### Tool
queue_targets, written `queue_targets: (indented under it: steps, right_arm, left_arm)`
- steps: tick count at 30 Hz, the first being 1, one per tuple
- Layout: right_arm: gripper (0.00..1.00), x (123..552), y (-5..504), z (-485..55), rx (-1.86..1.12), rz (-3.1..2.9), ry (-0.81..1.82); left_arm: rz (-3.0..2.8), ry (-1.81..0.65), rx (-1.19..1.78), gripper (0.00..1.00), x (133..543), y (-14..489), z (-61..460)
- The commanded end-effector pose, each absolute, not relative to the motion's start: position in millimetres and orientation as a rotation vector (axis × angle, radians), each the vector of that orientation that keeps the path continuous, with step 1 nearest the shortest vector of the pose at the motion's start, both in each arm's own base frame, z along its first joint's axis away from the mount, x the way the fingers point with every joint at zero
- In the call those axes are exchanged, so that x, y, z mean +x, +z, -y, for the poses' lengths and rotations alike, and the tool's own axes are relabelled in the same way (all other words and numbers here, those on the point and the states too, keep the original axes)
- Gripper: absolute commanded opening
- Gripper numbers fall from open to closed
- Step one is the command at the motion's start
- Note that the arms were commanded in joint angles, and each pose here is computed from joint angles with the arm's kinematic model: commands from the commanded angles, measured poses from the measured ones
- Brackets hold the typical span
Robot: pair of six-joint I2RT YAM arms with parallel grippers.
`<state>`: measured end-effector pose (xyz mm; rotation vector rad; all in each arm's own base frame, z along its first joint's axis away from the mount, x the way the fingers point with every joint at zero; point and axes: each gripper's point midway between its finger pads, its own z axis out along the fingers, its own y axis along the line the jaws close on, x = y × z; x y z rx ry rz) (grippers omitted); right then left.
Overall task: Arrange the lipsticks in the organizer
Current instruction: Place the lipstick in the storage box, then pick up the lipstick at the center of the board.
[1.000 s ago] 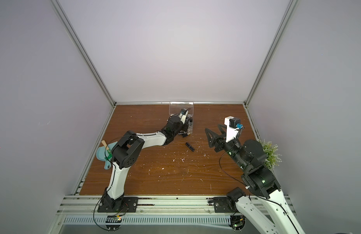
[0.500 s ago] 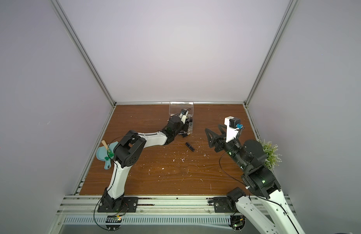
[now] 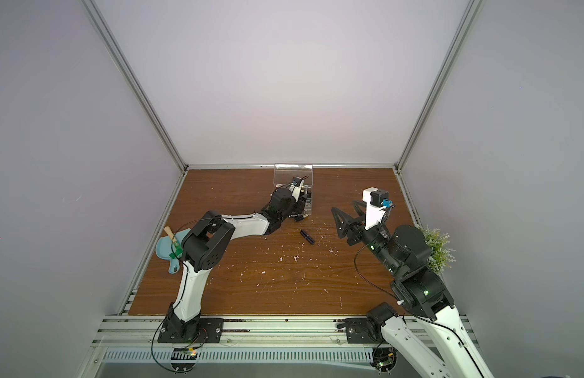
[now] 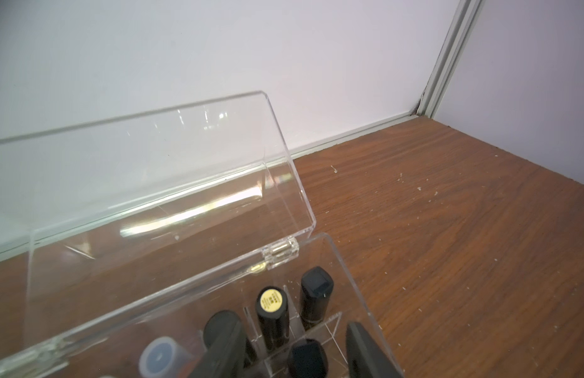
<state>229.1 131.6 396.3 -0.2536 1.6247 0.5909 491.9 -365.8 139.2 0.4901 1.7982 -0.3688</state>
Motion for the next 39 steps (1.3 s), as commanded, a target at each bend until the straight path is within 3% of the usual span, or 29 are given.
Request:
queue_targets:
  steps: [1,10,16,22,31,39]
  right_arm:
    - [0.76,236,403,-134,-0.269,-1.619,0.568]
    - [0.75,279,309,-166,-0.377,-1.936,0.527]
    - [0.72,294,240,-185,-0.492,-2.175,0.512]
    - [0.66,295,207,-184,-0.52,-2.286,0.466]
    - [0.64,288,139,-195,-0.566,-2.46,0.516]
    - [0.59,304,115,-203,-0.565,-2.479,0.46]
  left_arm:
    - [-1.723,-0.399,0.457,0.53,480,201,362]
    - [-1.77,-0.57,0.431,0.52,422,250,338]
    - [-1.888,-0.681,0.434,0.52,377,229,321]
    - [-1.983,-0.798,0.476,0.52,342,206,317]
    - [-1.918,-0.925,0.369,0.52,330,235,293]
    - [-1.865,-1.056,0.363,0.5,319,246,294]
